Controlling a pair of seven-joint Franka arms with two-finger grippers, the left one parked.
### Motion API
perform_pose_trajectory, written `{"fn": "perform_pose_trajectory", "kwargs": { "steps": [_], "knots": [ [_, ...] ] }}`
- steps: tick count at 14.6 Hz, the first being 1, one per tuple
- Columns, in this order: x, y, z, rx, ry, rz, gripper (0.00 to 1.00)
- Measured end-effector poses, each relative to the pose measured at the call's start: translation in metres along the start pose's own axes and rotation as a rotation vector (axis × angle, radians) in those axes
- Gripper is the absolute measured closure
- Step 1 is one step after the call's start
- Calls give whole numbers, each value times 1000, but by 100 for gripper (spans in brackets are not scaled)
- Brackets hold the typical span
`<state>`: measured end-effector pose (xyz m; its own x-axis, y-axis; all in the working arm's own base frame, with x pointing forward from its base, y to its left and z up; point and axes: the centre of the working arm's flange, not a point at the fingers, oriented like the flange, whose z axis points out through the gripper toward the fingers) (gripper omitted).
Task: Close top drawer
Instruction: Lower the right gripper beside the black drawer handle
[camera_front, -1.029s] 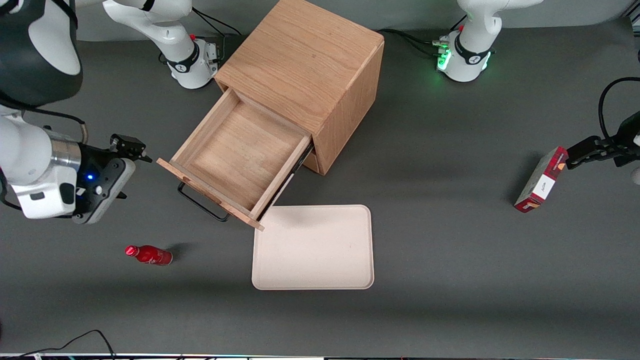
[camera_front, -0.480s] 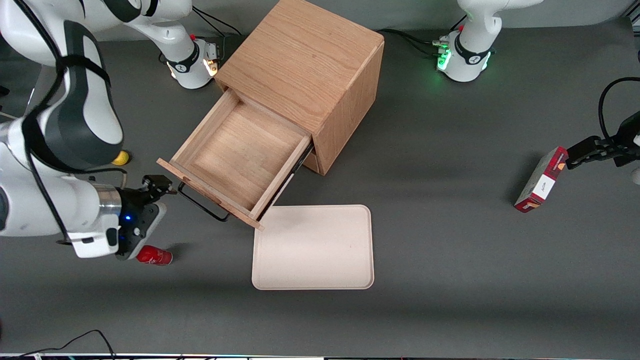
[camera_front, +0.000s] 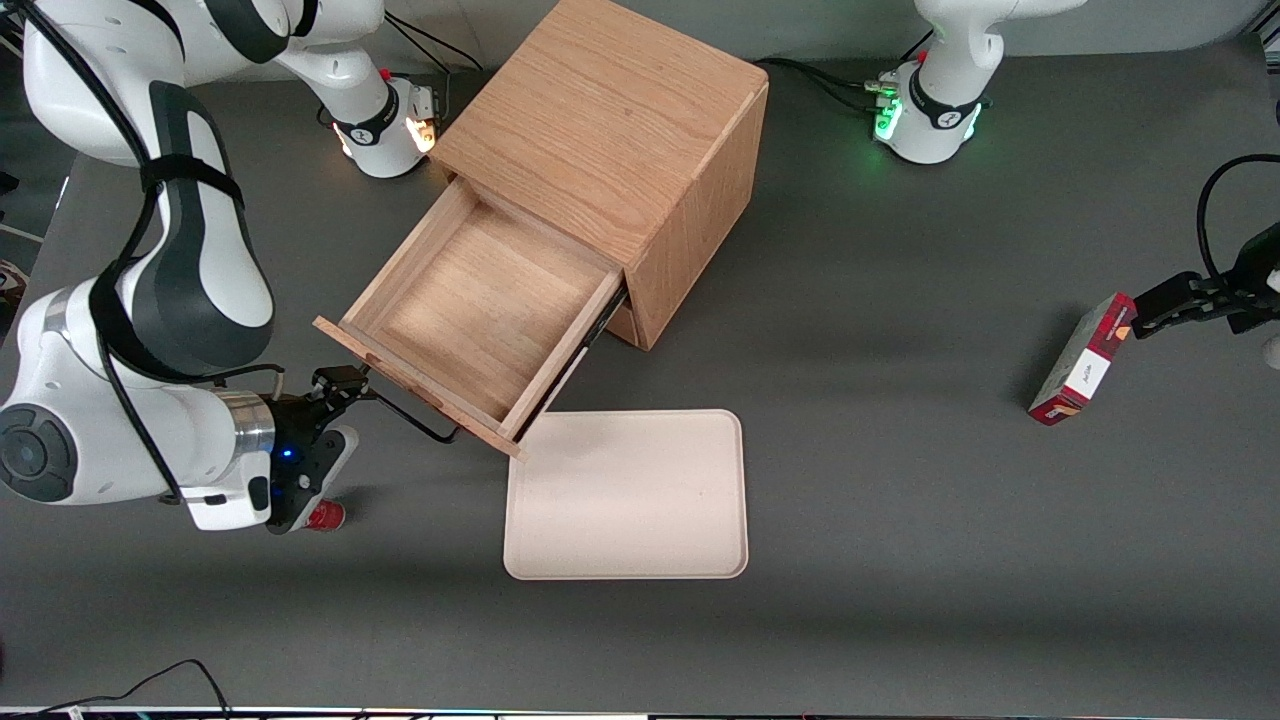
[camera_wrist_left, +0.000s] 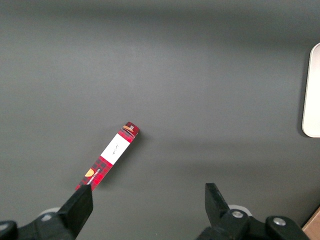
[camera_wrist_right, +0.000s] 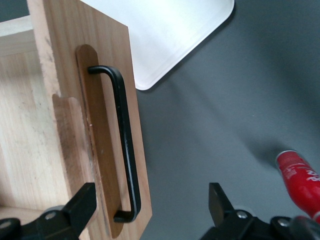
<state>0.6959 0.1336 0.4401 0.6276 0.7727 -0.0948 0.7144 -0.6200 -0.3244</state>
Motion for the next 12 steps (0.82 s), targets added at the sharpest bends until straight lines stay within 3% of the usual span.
{"fn": "perform_pose_trajectory", "kwargs": {
  "steps": [8,12],
  "knots": [
    [7,15,27,58,28,17,0],
    [6,22,46,76,15,31,0]
  ]
}}
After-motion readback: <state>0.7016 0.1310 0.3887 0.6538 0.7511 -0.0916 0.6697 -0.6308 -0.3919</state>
